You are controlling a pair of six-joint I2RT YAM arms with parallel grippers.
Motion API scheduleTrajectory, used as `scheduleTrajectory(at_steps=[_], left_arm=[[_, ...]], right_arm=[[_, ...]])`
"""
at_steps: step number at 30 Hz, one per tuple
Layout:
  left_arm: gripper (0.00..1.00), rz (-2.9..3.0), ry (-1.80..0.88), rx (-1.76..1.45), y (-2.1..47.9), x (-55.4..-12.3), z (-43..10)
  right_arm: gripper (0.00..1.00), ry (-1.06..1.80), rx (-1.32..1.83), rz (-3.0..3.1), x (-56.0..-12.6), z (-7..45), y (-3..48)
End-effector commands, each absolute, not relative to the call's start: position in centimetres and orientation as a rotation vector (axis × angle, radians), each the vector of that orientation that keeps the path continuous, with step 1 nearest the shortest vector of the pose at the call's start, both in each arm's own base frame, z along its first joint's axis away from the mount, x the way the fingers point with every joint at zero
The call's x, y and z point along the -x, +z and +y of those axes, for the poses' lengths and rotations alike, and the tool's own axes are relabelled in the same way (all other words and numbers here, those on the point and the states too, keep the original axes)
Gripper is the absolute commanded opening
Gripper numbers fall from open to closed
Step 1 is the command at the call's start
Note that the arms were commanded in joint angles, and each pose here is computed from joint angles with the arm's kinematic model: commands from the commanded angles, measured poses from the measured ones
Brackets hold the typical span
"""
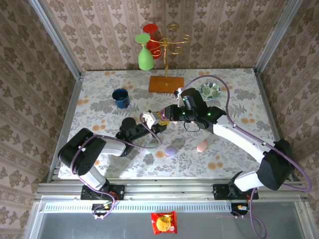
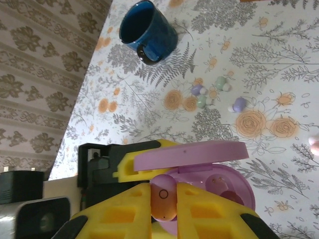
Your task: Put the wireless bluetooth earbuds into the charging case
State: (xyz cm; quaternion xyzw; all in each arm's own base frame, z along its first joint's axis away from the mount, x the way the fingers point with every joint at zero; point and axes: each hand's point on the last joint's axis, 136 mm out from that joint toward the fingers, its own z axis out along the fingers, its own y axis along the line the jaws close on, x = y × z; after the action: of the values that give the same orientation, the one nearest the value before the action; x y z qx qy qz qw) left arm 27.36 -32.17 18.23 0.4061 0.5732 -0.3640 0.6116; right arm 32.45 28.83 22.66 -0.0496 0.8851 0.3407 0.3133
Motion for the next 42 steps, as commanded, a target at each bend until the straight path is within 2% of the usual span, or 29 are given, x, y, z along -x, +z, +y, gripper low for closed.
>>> scheduleTrajectory(at_steps=[1,27,35,42], left_arm=[[0.26,1.247,-0.848,-0.921,20.5,-27.3,-32.6],[0.26,1.253,-0.836,-0.881,21.1,-27.9,-32.4],[0.26,1.250,-0.845,-0.882,21.3,-27.7,-32.5],[0.26,1.245,-0.850,-0.882,21.4,-27.7,-32.5]], right_arm=[[0.17,0.866,0.150,2.344,-32.6,29.0,22.4],[0.16,0.853,0.215,2.383,-31.6,29.3,20.6],[0.19,0.846,0.229,2.393,-31.5,29.5,20.3],[0.17,0.838,0.229,2.385,-31.9,29.7,20.4]])
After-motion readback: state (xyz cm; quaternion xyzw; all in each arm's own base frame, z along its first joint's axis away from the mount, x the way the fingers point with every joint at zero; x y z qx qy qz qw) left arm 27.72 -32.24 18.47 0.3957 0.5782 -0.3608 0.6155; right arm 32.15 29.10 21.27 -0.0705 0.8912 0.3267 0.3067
